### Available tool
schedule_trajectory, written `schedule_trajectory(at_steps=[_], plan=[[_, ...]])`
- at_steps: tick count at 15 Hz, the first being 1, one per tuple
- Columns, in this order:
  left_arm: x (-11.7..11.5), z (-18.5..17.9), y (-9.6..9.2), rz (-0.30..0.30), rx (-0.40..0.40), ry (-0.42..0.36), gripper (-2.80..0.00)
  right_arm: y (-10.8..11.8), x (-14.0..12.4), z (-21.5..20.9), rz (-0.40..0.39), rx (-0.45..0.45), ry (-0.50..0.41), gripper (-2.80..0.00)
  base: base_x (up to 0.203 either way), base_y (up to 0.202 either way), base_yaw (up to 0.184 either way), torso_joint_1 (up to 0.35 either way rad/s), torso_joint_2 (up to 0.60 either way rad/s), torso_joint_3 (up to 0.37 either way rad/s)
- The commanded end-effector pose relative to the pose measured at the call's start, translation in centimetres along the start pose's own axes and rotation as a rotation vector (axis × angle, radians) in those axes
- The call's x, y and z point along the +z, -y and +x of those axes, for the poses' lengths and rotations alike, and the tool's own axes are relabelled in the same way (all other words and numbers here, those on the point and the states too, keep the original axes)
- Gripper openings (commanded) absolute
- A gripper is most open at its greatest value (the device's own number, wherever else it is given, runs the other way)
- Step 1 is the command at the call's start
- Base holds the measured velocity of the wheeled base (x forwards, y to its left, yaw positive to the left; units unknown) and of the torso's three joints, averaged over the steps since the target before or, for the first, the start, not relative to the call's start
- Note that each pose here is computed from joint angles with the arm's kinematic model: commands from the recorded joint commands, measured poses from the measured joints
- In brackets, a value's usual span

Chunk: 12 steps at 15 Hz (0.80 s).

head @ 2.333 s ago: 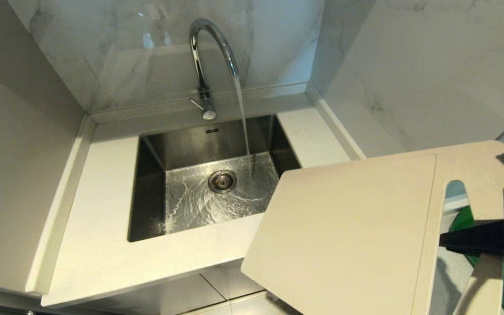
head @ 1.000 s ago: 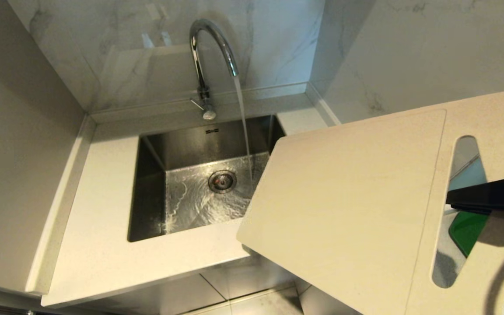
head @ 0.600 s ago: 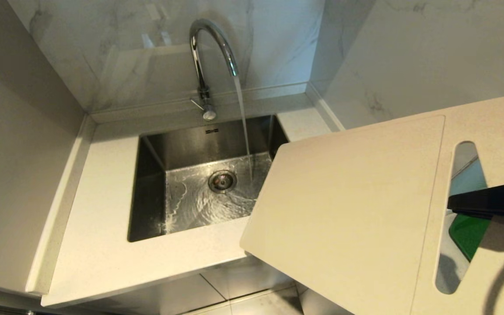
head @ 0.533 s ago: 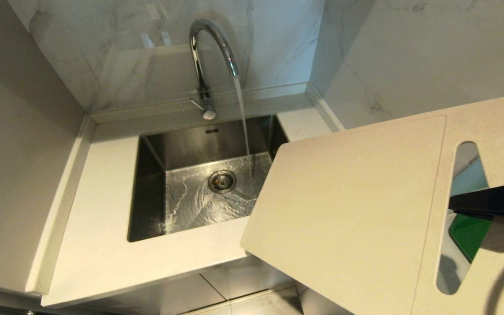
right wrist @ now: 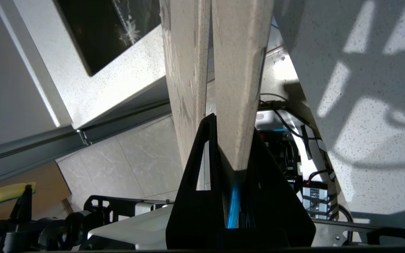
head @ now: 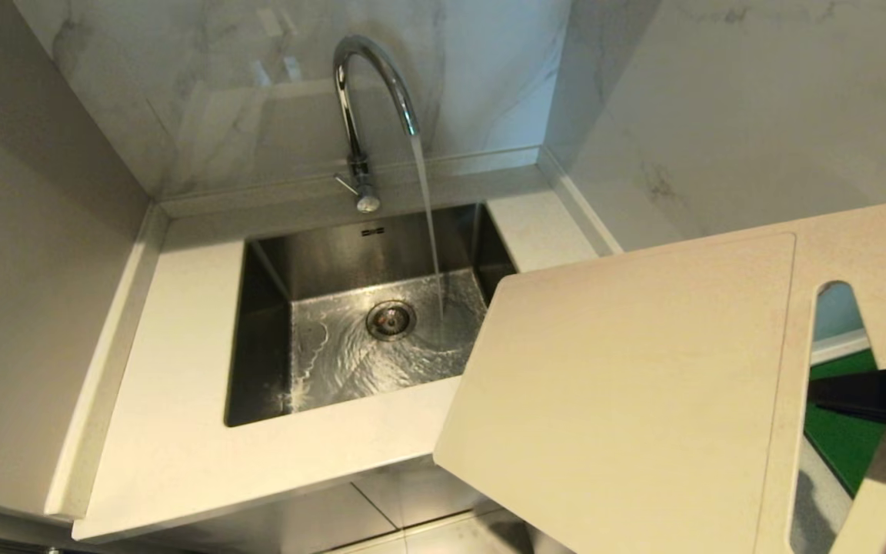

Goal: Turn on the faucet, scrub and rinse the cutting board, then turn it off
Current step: Scrub the cutting board underwater

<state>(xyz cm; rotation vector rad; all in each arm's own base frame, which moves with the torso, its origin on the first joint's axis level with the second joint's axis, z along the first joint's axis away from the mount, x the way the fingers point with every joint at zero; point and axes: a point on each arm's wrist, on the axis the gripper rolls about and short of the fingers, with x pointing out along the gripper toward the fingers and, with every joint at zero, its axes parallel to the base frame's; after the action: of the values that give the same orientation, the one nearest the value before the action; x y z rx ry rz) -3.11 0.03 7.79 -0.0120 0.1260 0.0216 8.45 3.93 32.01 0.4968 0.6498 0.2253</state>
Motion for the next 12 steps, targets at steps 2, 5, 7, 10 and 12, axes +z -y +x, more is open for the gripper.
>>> schedule_trajectory(at_steps=[2,5,7,10,12], plan=[[-0.01,0.02,0.0,0.004,0.001,-0.003,-2.8,0.27,-0.35,-0.67,0.003,0.008,0.011,-2.8,0.112,0.0,0.023,-0.01,-0.01,0.011],[-0.05,0.03,0.0,0.004,0.001,-0.004,-2.8,0.3,-0.39,-0.82,0.002,0.011,0.015,-2.8,0.197,0.0,-0.001,0.017,0.01,-0.002],[-0.02,0.02,0.0,0.004,-0.001,-0.003,-2.8,0.3,-0.39,-0.82,0.002,0.011,0.015,-2.8,0.236,0.0,-0.039,0.003,0.0,0.005],[-0.05,0.03,0.01,0.019,-0.004,-0.004,-2.8,0.31,-0.41,-0.79,0.002,0.011,0.013,-2.8,0.169,0.0,0.017,0.002,0.0,0.002],[-0.01,0.02,0.01,0.019,-0.004,-0.003,-2.8,0.33,-0.43,-0.84,0.002,0.011,0.013,-2.8,0.193,0.0,-0.011,0.004,0.0,0.004]])
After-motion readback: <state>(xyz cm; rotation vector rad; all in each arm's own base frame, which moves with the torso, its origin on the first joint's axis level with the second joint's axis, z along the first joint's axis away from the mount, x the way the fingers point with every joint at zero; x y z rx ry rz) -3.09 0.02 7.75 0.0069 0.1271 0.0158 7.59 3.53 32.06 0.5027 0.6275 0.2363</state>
